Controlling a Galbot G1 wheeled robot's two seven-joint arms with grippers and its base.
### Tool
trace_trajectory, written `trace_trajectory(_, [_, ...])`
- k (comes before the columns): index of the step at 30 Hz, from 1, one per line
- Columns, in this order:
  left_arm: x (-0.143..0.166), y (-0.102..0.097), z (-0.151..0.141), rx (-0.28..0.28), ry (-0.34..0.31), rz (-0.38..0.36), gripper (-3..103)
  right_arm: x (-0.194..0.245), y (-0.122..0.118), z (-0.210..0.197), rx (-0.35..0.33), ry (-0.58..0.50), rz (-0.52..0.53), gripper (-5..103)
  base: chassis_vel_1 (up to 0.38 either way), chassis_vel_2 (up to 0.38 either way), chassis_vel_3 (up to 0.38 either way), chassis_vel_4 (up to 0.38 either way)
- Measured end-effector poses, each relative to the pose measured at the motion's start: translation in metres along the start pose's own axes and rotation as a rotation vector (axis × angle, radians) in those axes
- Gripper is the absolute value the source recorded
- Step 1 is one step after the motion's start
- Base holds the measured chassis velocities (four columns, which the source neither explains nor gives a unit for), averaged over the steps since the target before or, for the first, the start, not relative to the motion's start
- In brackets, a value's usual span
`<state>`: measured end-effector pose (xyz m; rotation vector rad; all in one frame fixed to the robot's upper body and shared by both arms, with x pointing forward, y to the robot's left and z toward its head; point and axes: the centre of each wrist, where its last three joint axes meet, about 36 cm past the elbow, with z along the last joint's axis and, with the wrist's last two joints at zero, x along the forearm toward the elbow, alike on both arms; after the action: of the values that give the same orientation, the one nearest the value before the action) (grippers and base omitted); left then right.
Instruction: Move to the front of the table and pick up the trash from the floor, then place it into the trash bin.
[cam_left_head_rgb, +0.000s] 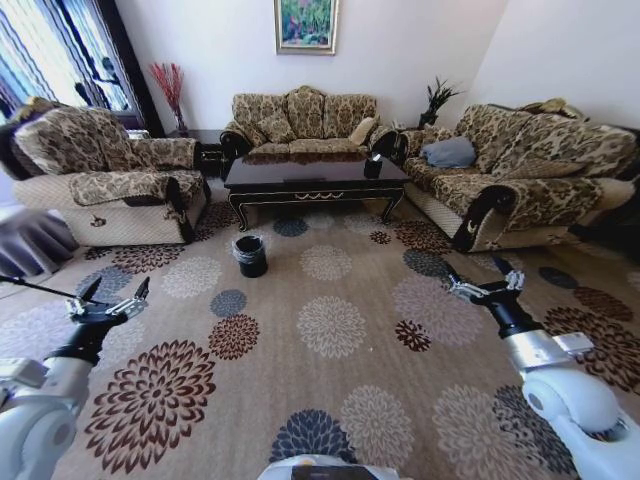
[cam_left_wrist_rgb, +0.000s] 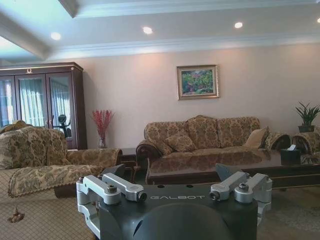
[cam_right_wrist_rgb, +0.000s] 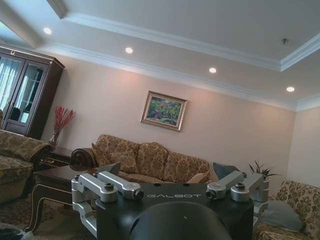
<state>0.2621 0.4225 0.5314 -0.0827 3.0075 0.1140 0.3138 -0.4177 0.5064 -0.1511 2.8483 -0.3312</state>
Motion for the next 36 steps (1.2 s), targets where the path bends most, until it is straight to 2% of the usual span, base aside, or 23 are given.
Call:
trace_trajectory(15, [-0.0002,-0.0004,0.0008,0.002,0.001,0.004,100,0.0019,0.0011,0.0004,-0.005,0.003,0.005,100,0.0,0.0,0.0,0.0])
trace_trajectory(20, [-0.0007,-0.0011,0.002,0.004,0.003,0.006,100,0.0025,0.0068,-0.004,-0.046,0.0,0.021,100,0.0,0.0,0.0,0.0])
trace_trajectory(36, [-0.0039,-0.0033,0.0078,0.011,0.011,0.011,100,-0.0036,0.0077,-0.0018,-0.056,-0.034,0.011,100,0.0,0.0,0.0,0.0])
